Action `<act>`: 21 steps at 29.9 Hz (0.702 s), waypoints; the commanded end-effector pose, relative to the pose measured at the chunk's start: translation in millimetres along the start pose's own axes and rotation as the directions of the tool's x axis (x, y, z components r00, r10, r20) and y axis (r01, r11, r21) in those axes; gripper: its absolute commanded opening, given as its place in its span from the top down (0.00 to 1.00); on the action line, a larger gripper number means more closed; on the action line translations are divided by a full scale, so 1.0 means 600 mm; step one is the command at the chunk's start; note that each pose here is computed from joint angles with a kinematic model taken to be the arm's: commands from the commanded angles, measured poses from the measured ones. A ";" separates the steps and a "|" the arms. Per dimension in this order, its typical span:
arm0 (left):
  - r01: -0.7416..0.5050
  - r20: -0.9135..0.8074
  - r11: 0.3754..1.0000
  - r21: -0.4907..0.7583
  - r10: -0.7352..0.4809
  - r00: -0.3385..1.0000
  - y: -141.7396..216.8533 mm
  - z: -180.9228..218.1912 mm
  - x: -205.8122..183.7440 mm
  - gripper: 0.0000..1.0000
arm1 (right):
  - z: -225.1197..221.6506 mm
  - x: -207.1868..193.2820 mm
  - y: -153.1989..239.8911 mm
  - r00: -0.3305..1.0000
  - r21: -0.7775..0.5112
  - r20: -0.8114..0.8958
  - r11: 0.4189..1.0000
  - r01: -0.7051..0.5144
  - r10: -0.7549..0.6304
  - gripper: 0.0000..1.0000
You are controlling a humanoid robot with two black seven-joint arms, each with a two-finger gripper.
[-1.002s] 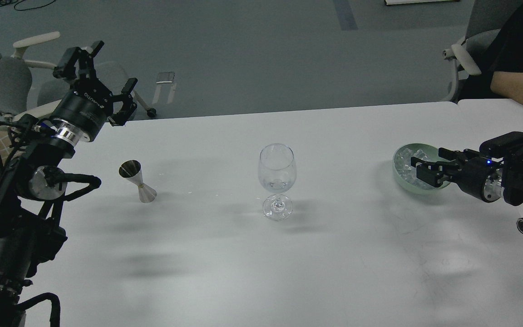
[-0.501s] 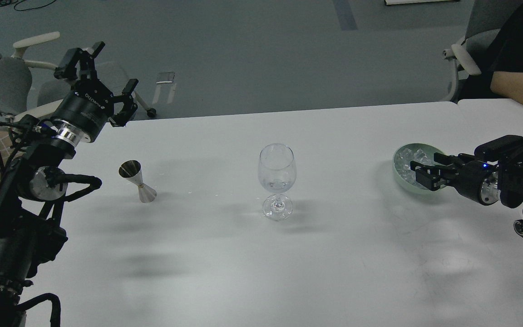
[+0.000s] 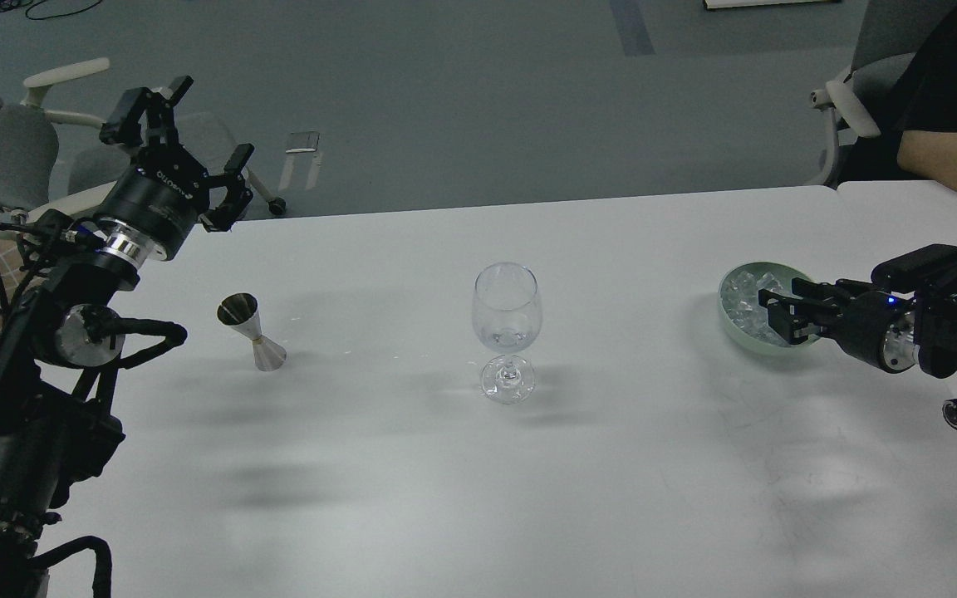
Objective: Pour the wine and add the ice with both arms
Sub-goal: 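Reach the right gripper into the green bowl and pinch an ice cube, then carry the ice cube with the right gripper over the wine glass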
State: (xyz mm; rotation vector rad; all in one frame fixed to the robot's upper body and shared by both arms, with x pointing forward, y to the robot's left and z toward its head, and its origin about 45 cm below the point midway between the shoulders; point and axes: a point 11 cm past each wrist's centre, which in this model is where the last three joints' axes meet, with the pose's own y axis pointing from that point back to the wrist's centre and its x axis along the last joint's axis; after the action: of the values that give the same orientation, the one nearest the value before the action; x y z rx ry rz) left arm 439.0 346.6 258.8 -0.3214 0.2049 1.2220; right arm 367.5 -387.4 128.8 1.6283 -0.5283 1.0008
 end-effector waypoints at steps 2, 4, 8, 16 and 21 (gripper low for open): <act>-0.001 0.000 1.000 0.000 0.001 1.000 0.001 -0.001 0.000 0.02 | 0.000 -0.004 0.001 1.000 0.000 -0.001 1.000 0.008 -0.008 0.74; -0.001 0.000 1.000 0.002 0.001 1.000 0.001 -0.001 0.000 0.02 | -0.001 -0.006 0.000 1.000 0.001 -0.005 1.000 0.015 -0.015 0.84; -0.001 0.000 1.000 0.000 0.001 1.000 0.001 -0.001 0.000 0.02 | -0.001 -0.003 0.000 1.000 0.001 -0.006 1.000 0.012 -0.012 0.91; -0.001 0.000 1.000 0.000 0.001 1.000 0.001 -0.001 0.000 0.02 | -0.014 0.060 -0.001 0.997 0.035 -0.006 0.997 -0.074 0.074 1.00; -0.001 0.000 1.000 0.002 0.001 1.000 0.001 -0.001 0.000 0.02 | -0.018 0.140 0.041 0.987 0.077 -0.021 0.984 -0.158 0.160 1.00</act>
State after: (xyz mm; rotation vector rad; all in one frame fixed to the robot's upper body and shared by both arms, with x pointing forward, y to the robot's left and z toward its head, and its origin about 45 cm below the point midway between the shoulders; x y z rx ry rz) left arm 438.7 346.7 258.3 -0.3208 0.2058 1.2226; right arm 387.9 -376.7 180.5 1.6400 -0.5954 1.1134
